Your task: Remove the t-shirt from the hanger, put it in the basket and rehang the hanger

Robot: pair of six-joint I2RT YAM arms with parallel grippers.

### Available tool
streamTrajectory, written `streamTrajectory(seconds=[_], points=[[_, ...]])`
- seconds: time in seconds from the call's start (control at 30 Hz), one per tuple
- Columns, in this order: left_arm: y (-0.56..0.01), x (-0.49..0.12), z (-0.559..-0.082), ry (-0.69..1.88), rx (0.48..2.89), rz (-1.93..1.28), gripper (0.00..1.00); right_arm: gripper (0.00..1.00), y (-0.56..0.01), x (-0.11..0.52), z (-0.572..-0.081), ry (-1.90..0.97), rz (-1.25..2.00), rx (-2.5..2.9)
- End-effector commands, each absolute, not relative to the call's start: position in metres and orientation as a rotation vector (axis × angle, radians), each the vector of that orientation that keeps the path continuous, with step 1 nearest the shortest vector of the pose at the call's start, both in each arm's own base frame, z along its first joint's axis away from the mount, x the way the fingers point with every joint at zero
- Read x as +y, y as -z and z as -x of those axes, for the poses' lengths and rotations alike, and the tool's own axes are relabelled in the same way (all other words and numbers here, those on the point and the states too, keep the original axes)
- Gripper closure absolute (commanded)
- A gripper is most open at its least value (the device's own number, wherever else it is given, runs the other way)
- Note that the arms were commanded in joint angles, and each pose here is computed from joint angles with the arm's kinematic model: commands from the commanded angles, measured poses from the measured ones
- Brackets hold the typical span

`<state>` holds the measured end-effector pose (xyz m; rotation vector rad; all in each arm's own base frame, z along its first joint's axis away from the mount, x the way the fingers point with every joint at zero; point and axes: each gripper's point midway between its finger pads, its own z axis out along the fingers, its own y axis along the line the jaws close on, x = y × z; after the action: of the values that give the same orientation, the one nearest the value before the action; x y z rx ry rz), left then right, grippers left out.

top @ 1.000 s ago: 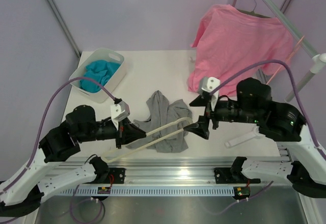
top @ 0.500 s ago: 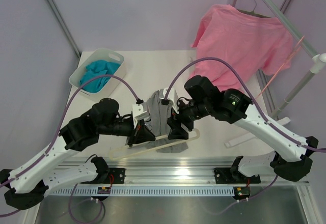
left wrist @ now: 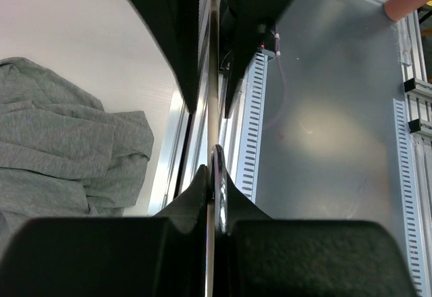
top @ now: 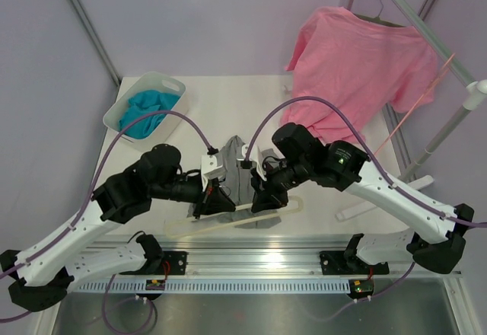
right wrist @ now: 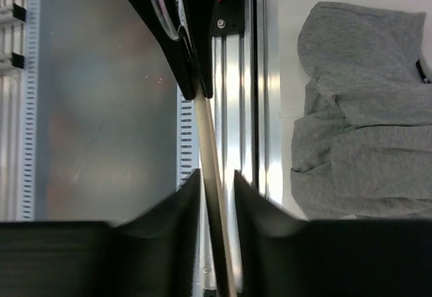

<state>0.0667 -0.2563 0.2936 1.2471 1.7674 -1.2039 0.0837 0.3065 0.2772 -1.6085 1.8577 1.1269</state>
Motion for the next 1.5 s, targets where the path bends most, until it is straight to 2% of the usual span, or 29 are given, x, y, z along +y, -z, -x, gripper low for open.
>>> streamTrajectory(seconds=[0.0, 0.03, 0.3, 0.33, 0.37, 0.4, 0.47, 0.57, 0.7, 0.87, 1.1, 1.3, 1.47], points=[[-0.326, -0.266, -0.062, 1.269, 1.627, -1.276, 1.0, 0.91, -0.294, 0.309, -0.075, -1.19, 1.601, 1.769], [-0.326, -0.266, -0.061, 1.271, 1.63, -1.277, 1.0, 1.0, -0.291, 0.309, -0.077, -1.176, 1.582, 1.794], [-0.334, -0.268, -0.063, 1.276, 1.628, -1.261, 0.99, 1.0, -0.291, 0.313, -0.08, -1.187, 1.53, 1.791], [-0.336, -0.268, -0.064, 1.269, 1.628, -1.256, 0.85, 1.0, -0.289, 0.313, -0.079, -1.187, 1.523, 1.789], [-0.336, -0.267, -0.066, 1.26, 1.638, -1.248, 0.29, 1.0, -0.296, 0.313, -0.082, -1.184, 1.488, 1.771], [-0.342, -0.266, -0.071, 1.231, 1.634, -1.221, 0.14, 1.0, -0.297, 0.313, -0.083, -1.179, 1.472, 1.77], [-0.348, -0.263, -0.074, 1.202, 1.628, -1.201, 0.01, 1.0, -0.299, 0.311, -0.087, -1.157, 1.432, 1.78], [-0.359, -0.259, -0.085, 1.138, 1.642, -1.143, 0.01, 1.0, -0.299, 0.305, -0.096, -1.089, 1.362, 1.818], [-0.368, -0.244, -0.125, 0.921, 1.74, -0.938, 0.01, 1.0, -0.295, 0.292, -0.108, -0.99, 1.249, 1.87], [-0.383, -0.219, -0.161, 0.737, 1.796, -0.677, 0.01, 1.0, -0.293, 0.265, -0.139, -0.784, 0.963, 2.013], [-0.399, -0.185, -0.173, 0.649, 1.795, -0.438, 0.01, 1.0, -0.294, 0.21, -0.175, -0.521, 0.426, 2.14], [-0.394, -0.164, -0.17, 0.603, 1.777, -0.397, 0.01, 1.0, -0.281, 0.163, -0.186, -0.365, 0.061, 2.158], [-0.382, -0.162, -0.177, 0.58, 1.79, -0.337, 0.01, 1.0, -0.302, 0.125, -0.199, -0.263, -0.316, 2.056]])
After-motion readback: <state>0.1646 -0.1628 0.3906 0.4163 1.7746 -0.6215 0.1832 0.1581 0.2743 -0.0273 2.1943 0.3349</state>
